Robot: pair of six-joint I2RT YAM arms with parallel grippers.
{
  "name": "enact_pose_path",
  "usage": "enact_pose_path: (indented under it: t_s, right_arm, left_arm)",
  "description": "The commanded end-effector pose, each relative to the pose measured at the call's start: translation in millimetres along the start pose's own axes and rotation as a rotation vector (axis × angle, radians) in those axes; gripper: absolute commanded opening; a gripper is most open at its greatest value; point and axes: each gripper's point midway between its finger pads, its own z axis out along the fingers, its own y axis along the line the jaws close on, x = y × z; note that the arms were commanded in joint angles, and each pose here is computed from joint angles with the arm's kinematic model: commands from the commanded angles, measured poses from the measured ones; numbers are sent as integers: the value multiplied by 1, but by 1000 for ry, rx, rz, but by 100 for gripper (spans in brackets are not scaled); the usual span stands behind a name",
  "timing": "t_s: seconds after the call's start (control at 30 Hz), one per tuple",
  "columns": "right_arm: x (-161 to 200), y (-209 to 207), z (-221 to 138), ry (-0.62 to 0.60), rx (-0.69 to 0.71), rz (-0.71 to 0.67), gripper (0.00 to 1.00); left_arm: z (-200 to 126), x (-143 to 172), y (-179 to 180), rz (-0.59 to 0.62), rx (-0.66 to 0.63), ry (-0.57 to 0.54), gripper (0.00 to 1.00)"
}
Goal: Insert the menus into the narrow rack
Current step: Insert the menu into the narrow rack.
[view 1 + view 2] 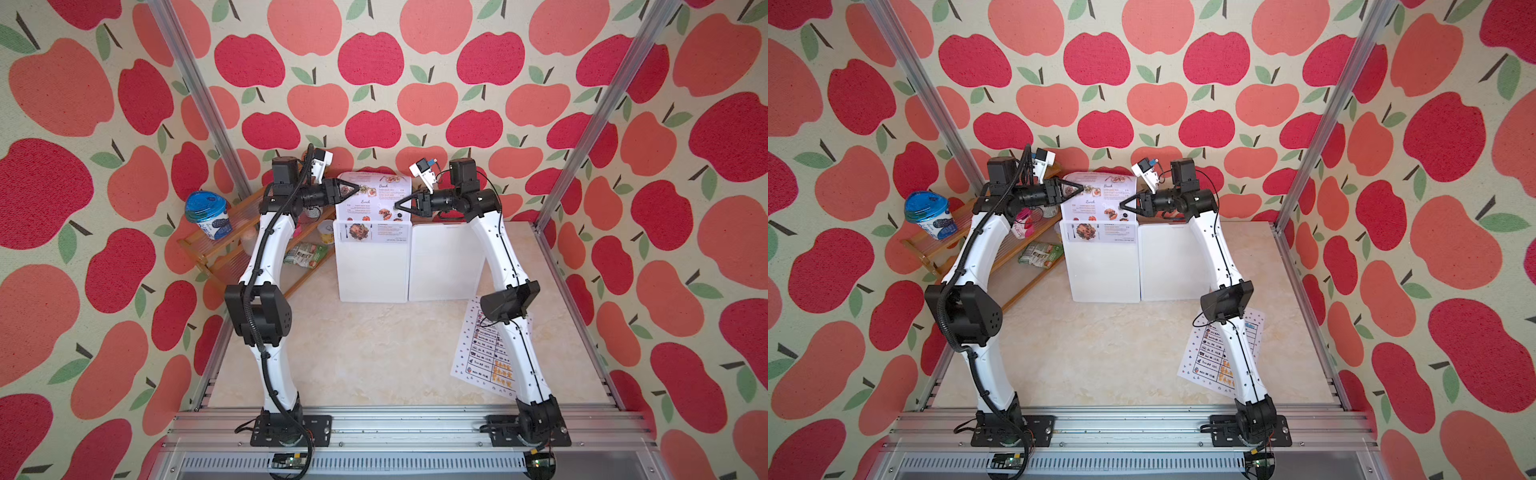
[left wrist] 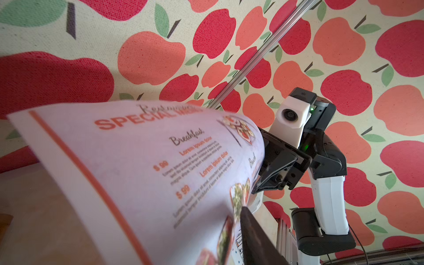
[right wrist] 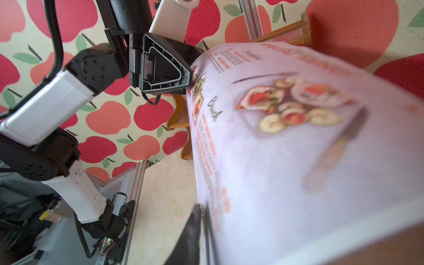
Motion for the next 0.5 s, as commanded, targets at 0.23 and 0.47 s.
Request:
enact_pose_path:
  t_s: [0.23,0.47]
  right_arm:
    - [-41,2,-2,-129,18,-72,58]
    - [-55,0,-4,-177,29,-89,48]
  left_arm:
    - [0,26,-13,-1,3,41,44]
    - [-5,32,-12,-1,-16,41,45]
